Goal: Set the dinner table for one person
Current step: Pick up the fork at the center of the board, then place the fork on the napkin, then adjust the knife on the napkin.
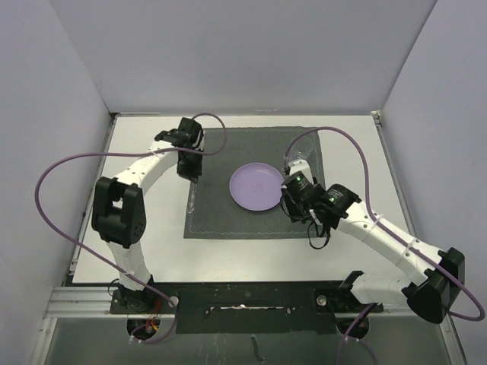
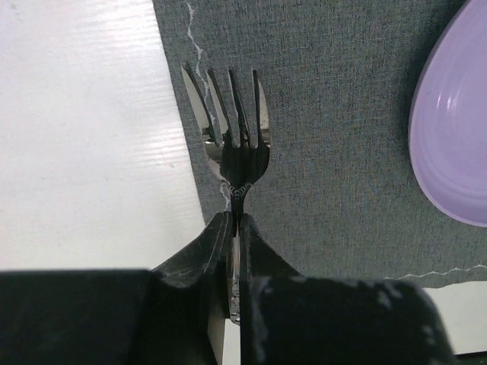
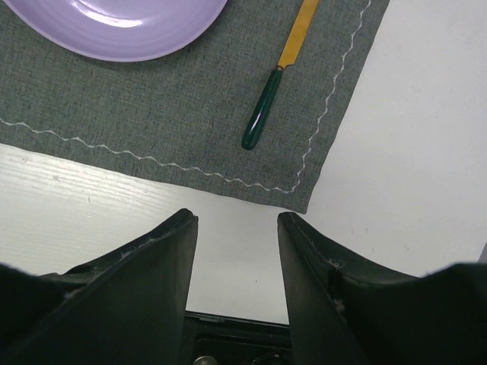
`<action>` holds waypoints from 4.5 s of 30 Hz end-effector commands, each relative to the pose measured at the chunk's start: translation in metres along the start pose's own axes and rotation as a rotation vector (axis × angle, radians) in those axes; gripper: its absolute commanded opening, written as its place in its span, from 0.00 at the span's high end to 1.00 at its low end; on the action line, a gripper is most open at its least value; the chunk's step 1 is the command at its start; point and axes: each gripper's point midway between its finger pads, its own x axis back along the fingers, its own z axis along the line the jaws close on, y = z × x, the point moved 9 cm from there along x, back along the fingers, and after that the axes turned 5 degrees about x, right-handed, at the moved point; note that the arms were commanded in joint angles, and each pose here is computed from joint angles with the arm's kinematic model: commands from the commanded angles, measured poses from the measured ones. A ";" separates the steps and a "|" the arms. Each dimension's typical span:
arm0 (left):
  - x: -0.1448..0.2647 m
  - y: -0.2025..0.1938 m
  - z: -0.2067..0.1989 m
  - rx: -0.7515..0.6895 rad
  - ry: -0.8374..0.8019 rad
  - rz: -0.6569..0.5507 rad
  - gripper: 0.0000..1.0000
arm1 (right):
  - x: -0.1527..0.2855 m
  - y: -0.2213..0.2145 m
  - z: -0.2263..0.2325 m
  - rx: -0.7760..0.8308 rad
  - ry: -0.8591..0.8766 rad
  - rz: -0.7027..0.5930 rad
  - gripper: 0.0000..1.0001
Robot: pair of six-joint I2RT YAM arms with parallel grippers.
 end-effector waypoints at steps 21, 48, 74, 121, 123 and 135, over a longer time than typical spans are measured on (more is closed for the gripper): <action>-0.056 0.003 -0.071 0.095 -0.184 -0.112 1.00 | -0.031 0.012 0.012 -0.079 -0.067 0.042 0.58; -0.051 -0.014 -0.066 0.127 -0.071 -0.059 1.00 | -0.030 0.015 0.011 -0.067 -0.042 0.015 0.57; -0.078 -0.018 -0.069 0.132 -0.025 0.022 0.91 | -0.025 0.008 0.007 -0.072 -0.045 0.017 0.57; 0.092 -0.033 -0.032 0.194 -0.240 -0.639 0.68 | -0.084 0.030 -0.032 -0.177 -0.084 0.098 0.63; 0.096 -0.046 -0.026 0.209 -0.260 -0.680 0.65 | -0.098 0.032 -0.038 -0.200 -0.078 0.119 0.64; 0.079 -0.096 -0.011 0.228 -0.295 -0.631 0.67 | -0.143 0.035 -0.033 -0.212 -0.041 0.191 0.67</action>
